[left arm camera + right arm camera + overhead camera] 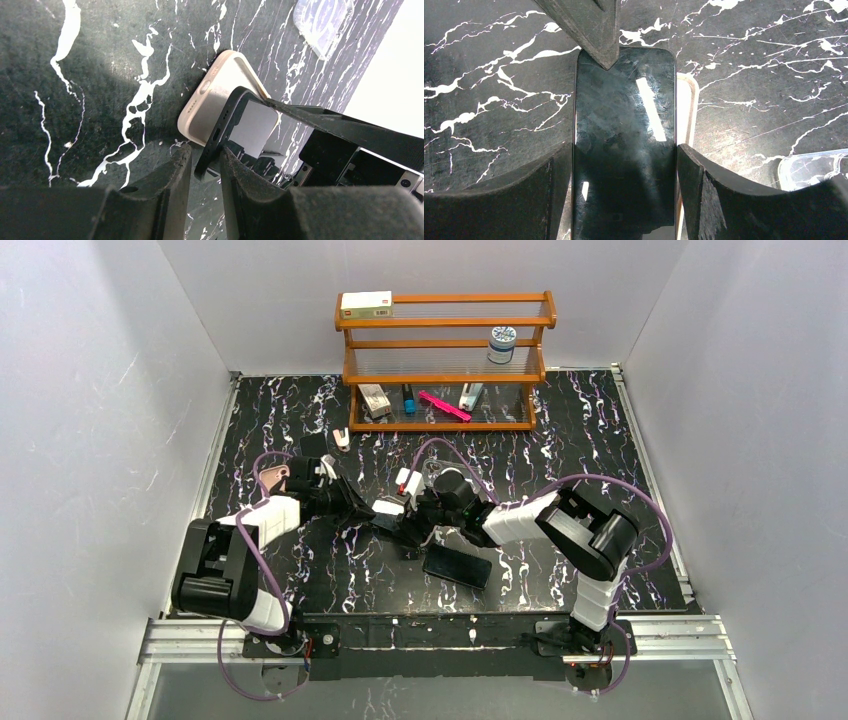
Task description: Put the phone into the phone case
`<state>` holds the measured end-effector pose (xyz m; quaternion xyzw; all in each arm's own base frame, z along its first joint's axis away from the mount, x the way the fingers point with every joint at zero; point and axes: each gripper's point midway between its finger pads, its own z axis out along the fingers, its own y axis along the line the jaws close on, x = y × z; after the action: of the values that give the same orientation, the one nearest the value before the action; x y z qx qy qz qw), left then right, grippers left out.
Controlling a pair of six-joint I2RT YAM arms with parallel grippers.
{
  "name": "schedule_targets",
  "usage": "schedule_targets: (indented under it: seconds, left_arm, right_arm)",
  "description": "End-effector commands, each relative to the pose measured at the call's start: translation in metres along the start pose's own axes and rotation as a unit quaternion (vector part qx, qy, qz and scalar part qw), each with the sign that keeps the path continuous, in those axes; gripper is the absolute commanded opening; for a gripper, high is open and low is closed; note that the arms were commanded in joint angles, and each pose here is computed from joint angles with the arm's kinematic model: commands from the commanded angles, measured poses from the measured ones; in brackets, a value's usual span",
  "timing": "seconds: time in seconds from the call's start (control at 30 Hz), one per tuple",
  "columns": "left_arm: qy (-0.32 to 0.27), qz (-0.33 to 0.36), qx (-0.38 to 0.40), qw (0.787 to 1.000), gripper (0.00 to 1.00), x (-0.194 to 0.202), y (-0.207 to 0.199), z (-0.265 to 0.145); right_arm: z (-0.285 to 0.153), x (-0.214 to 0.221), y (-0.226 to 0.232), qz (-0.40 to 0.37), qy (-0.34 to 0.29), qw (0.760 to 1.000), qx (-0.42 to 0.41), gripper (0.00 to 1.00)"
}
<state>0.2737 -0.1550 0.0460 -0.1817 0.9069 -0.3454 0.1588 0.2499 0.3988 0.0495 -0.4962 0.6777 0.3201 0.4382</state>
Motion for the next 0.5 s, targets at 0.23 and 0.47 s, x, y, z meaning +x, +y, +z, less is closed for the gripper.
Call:
schedule_targets:
  seconds: [0.23,0.47]
  left_arm:
    - [0.001,-0.015,0.029,0.999,0.20,-0.005,-0.006,0.010]
    - [0.002,-0.012,0.026,1.000,0.15,-0.008,-0.004,0.016]
  right_arm:
    - [-0.006,-0.040,-0.008,0.011,-0.048,0.999,0.020,0.81]
    - [-0.015,-0.048,-0.006,0.065,-0.031,0.997,0.016,0.89]
